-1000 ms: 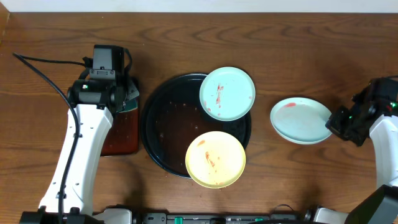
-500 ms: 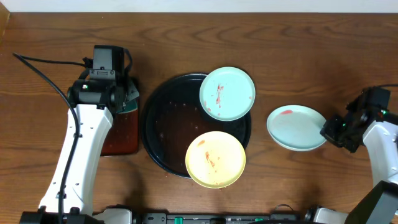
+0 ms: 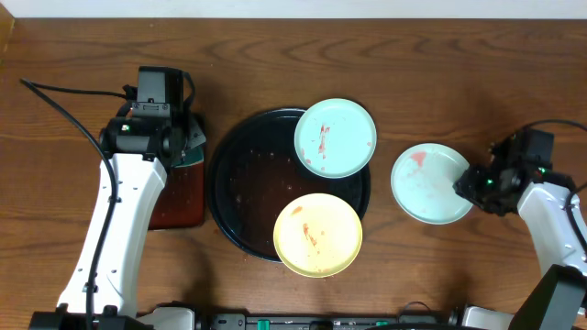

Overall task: Clean dirty plates on tray and stack at the side
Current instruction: 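Place the pale green plate on the table right of the tray, then move the right gripper to grip the yellow plate's rim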

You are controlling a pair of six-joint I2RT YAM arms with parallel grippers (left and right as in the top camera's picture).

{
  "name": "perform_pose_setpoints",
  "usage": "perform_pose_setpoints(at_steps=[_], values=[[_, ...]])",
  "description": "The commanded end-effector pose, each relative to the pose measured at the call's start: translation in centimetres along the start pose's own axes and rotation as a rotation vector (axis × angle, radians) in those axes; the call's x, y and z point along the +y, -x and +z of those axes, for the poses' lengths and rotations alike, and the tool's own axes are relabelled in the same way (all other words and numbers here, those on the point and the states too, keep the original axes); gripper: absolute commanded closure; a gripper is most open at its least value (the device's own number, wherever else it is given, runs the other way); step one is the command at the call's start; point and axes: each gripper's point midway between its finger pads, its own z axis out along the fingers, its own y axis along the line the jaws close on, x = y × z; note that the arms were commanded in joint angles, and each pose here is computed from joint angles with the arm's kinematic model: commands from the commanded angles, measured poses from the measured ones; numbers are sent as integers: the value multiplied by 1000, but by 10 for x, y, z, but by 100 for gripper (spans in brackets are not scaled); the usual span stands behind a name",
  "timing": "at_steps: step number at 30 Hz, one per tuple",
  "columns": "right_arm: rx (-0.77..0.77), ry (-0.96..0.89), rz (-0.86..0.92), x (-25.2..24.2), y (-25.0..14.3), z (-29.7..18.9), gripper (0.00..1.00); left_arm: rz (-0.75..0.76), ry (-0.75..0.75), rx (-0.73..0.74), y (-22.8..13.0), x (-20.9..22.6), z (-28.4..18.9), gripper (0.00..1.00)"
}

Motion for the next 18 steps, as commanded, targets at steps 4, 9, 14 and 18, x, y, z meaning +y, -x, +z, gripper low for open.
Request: perform_pose_setpoints(at_steps=[4,9,14,18], values=[[37,146,-230,92,-3,-34,56,31,-43,31,-5,-7,1,93],[128,203,-324,136,-42,-23,57,62,-70,59,-10,-11,1,92],[312,221,-421,161,-99,-3,57,70,-68,83,-15,-11,5,93],[431,203,-479,165,-133,11,57,77,-57,116,-20,-11,13,92]])
